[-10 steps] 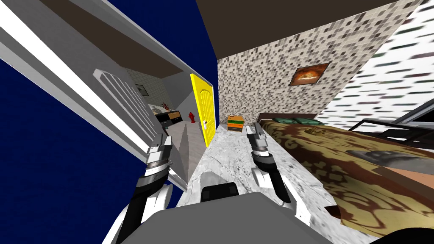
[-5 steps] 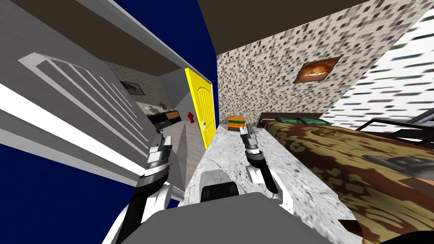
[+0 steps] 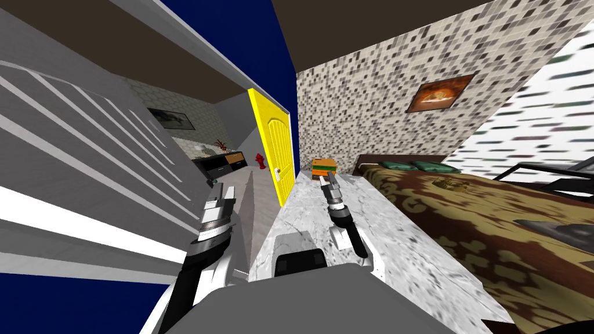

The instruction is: Push the door open

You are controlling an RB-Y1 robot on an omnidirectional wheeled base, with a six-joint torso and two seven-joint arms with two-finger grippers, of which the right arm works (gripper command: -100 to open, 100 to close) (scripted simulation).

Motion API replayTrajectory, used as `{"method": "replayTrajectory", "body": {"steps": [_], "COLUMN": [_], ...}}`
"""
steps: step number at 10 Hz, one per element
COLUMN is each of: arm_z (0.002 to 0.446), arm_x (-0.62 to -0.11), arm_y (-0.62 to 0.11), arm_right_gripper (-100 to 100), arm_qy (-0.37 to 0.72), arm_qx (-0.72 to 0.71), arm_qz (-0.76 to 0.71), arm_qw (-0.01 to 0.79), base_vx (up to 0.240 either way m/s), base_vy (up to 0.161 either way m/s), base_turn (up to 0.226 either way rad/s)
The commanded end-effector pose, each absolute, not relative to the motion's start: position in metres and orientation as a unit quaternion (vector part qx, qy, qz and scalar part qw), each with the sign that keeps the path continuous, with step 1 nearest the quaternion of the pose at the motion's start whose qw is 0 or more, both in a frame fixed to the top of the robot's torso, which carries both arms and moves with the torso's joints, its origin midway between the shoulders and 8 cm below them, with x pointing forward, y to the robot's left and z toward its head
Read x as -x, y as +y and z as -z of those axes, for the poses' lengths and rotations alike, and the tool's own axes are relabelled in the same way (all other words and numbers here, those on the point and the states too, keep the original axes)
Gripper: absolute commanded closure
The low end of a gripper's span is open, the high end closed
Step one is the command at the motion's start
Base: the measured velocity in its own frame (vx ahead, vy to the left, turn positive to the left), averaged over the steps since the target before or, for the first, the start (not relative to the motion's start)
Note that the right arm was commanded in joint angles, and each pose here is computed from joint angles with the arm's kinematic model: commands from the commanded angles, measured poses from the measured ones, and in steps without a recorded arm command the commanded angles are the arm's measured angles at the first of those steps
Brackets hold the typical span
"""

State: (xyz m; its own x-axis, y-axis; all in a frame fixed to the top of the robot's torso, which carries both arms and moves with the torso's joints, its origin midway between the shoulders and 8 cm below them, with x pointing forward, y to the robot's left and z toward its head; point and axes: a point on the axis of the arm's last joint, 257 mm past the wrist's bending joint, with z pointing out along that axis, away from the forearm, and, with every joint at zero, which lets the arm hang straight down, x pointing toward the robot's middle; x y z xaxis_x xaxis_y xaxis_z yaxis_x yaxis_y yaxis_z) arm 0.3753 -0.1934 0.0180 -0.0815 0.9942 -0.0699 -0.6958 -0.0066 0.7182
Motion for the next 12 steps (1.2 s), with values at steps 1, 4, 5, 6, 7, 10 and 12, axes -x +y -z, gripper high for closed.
{"method": "replayTrajectory", "body": {"steps": [1,4,5,6,7,10,12], "arm_z": [-0.009,0.004,0.007,0.014,0.017,0.032,0.043], "arm_x": [-0.384,-0.395,-0.397,-0.402,-0.404,-0.411,-0.415], "arm_y": [-0.179,-0.153,-0.146,-0.131,-0.124,-0.092,-0.067], "arm_right_gripper": [-100,-100,-100,-100,-100,-100,-100], "arm_qy": [0.317,0.329,0.333,0.34,0.344,0.361,0.376], "arm_qx": [-0.246,-0.25,-0.251,-0.253,-0.254,-0.256,-0.256], "arm_qz": [-0.682,-0.702,-0.707,-0.717,-0.722,-0.739,-0.751], "arm_qw": [0.612,0.58,0.571,0.553,0.544,0.508,0.479], "base_vx": [0.126,0.131,0.136,0.161,0.138,0.123,0.156], "base_vy": [-0.032,-0.023,-0.014,-0.021,-0.02,-0.019,-0.029], "base_turn": [-0.011,-0.004,-0.006,-0.008,-0.005,-0.007,-0.005]}}
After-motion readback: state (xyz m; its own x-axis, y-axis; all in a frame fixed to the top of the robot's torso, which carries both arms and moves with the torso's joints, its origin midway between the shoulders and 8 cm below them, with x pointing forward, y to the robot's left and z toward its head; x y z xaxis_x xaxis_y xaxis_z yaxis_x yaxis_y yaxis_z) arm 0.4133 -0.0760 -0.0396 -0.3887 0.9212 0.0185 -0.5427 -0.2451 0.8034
